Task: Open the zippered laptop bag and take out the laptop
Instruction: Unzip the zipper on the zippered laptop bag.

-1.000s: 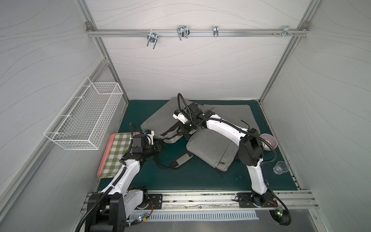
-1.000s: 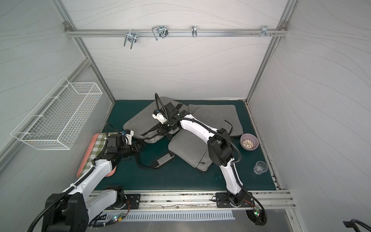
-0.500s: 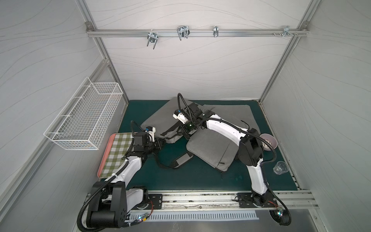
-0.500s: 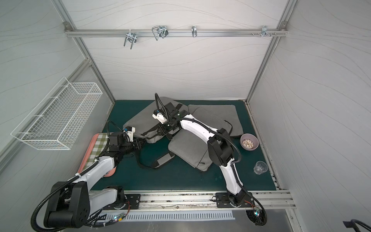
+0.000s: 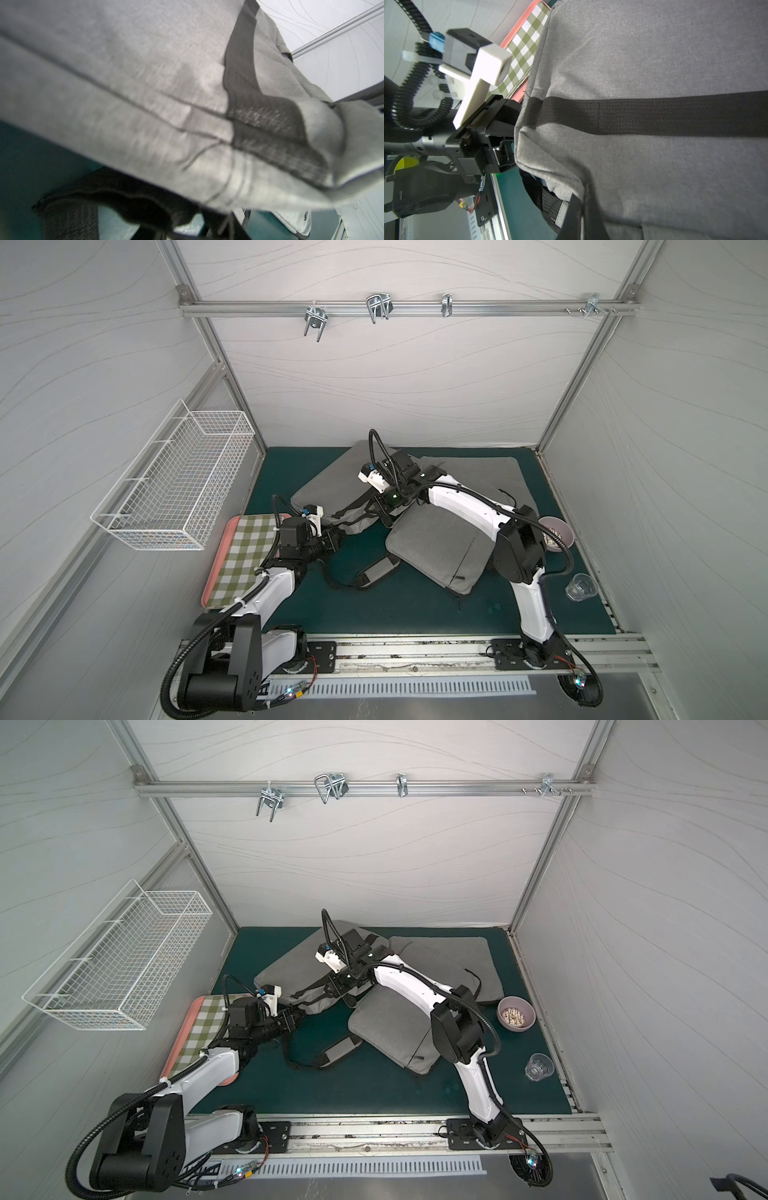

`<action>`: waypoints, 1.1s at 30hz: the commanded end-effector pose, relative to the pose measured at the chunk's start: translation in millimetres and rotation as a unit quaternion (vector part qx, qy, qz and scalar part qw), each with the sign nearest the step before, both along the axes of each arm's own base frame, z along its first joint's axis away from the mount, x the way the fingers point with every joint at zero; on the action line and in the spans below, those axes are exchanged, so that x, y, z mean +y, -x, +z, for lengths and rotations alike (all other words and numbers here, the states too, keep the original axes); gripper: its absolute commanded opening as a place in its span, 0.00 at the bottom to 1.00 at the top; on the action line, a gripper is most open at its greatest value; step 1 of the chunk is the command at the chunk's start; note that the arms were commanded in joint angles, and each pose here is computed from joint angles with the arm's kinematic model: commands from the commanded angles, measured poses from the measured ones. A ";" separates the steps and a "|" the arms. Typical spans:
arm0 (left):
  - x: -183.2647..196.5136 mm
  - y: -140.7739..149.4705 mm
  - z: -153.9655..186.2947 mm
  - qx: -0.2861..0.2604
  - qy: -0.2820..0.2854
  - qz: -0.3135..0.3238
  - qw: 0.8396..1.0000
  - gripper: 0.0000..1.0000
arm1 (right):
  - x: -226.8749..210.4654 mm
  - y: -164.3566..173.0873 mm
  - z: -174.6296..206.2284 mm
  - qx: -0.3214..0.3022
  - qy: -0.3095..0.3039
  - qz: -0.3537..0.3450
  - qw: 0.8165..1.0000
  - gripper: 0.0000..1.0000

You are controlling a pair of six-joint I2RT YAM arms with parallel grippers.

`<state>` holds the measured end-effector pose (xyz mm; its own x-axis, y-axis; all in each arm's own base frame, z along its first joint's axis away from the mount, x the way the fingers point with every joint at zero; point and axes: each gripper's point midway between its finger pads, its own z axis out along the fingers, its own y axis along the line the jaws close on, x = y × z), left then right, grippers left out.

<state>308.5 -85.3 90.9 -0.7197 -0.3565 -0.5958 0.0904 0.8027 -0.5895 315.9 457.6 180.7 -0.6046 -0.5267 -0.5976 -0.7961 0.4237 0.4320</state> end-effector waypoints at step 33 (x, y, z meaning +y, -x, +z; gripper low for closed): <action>-13.3 16.7 41.3 -0.043 -0.019 -0.053 0.998 0.00 | 7.1 -22.6 24.1 -0.036 -0.037 -0.029 0.998 0.00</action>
